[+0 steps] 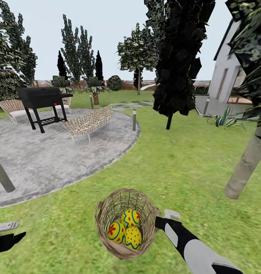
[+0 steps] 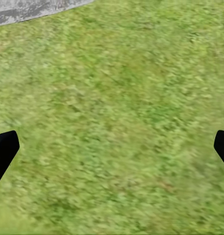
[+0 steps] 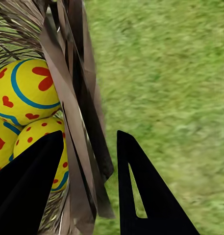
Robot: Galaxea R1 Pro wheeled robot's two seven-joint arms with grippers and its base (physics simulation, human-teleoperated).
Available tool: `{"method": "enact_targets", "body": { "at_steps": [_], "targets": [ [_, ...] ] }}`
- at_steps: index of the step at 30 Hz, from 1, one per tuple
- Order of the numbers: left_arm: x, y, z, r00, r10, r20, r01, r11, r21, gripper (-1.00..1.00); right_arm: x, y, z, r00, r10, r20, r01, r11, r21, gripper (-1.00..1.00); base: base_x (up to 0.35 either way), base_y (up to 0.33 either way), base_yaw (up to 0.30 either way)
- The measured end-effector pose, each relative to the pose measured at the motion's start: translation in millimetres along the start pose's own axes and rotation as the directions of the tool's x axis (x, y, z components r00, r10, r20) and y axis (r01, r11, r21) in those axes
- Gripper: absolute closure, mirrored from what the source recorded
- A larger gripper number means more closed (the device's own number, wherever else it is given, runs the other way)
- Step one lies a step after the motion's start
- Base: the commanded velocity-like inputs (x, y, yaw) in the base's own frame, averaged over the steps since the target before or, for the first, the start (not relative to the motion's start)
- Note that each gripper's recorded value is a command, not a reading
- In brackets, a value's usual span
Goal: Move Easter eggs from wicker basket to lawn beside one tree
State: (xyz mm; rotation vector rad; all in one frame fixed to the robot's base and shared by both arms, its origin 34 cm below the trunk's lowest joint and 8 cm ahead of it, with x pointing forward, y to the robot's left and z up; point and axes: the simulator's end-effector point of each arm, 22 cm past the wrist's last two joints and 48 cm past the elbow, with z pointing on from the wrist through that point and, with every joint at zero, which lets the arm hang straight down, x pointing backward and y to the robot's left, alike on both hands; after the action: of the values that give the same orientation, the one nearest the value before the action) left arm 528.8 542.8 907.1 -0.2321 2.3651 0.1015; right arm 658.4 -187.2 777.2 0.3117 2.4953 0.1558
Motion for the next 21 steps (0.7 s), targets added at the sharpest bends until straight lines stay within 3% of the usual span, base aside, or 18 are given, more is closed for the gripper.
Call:
{"method": "enact_targets", "body": {
  "at_steps": [17, 21],
  "targets": [
    [-0.3, 0.2, -0.5, 1.0, -0.001, 0.001, 0.001, 1.0, 0.0, -1.0, -1.1, 1.3, -0.9, 1.0, -0.001, 0.002, 0.001, 1.0, -0.002, 1.0, 0.318, 0.13, -0.057],
    [-0.5, 0.2, -0.5, 1.0, -0.001, 0.002, 0.001, 1.0, 0.0, -1.0, -1.1, 0.5, -0.9, 1.0, -0.003, 0.002, 0.003, 1.0, -0.001, 1.0, 0.318, 0.13, -0.214]
  ]
}}
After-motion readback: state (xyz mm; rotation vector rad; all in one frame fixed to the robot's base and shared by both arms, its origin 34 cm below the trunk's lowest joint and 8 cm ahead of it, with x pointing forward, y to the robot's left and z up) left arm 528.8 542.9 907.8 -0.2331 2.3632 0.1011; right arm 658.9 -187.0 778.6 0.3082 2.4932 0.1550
